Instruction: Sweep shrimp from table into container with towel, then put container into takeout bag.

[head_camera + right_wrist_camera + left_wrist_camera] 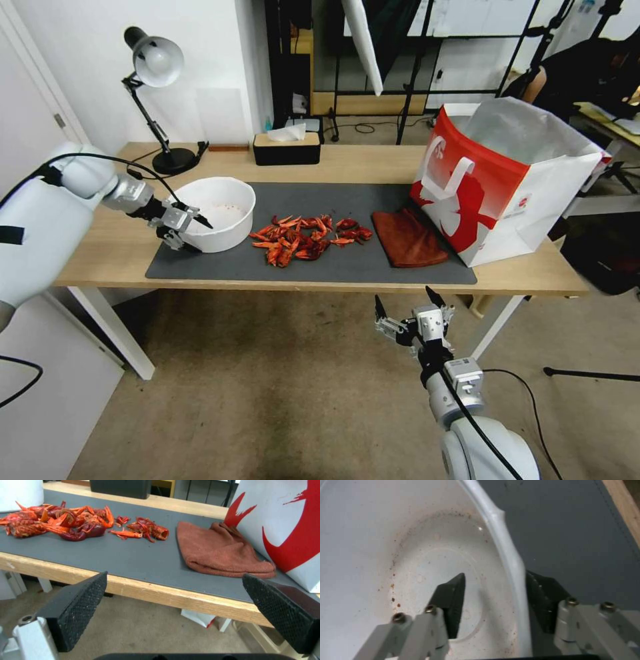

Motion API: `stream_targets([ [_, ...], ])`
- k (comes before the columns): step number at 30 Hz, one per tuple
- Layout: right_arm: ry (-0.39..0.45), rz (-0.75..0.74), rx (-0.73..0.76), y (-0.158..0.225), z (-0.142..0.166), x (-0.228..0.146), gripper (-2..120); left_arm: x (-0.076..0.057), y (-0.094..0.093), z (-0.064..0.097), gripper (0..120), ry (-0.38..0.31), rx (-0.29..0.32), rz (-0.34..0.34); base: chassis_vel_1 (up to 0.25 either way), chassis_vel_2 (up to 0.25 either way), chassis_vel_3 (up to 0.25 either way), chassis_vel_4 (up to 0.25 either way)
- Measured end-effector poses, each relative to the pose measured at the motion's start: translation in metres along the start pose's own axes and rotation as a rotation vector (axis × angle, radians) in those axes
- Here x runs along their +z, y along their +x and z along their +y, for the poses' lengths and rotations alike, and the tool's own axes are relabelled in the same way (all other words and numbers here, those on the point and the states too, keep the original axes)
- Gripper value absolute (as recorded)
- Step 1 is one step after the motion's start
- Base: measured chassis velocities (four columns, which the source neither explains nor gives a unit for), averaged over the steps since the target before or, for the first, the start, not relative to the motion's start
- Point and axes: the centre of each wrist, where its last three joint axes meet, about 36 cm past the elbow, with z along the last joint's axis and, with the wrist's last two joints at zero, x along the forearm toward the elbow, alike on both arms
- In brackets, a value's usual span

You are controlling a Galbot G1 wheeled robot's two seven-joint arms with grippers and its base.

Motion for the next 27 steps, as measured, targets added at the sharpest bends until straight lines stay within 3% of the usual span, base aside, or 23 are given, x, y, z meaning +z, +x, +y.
stream_targets([
  [4,0.001,0.001,0.001,0.0,0.0,0.001,100,0.0,-0.001,0.0,26,-0.004,0.016,-0.001,0.0,0.0,0.0,0.0],
  [8,0.001,0.001,0.001,0.0,0.0,0.001,100,0.0,-0.002,0.0,16,-0.005,0.02,-0.002,0.0,0.0,0.0,0.0],
  [9,0.002,0.0,0.001,0.001,0.0,0.001,100,-0.001,-0.003,0.0,6,-0.008,0.028,-0.003,0.0,0.0,0.0,0.0],
  [12,0.002,0.0,0.001,0.001,0.0,0.001,100,-0.001,-0.004,-0.001,0,-0.012,0.034,-0.005,0.0,0.0,0.0,0.0],
  [20,-0.002,0.008,-0.016,0.001,0.001,0.004,100,0.002,-0.008,-0.005,0,-0.024,0.024,-0.016,0.0,0.0,0.0,0.0],
  [23,-0.002,0.009,-0.018,0.0,0.001,0.004,100,0.005,-0.004,-0.008,0,-0.031,0.018,-0.012,0.0,0.0,0.0,0.0],
  [27,-0.001,0.011,-0.023,-0.002,0.002,0.006,100,0.003,0.014,-0.024,0,-0.095,-0.038,0.004,0.0,0.0,0.0,0.0],
])
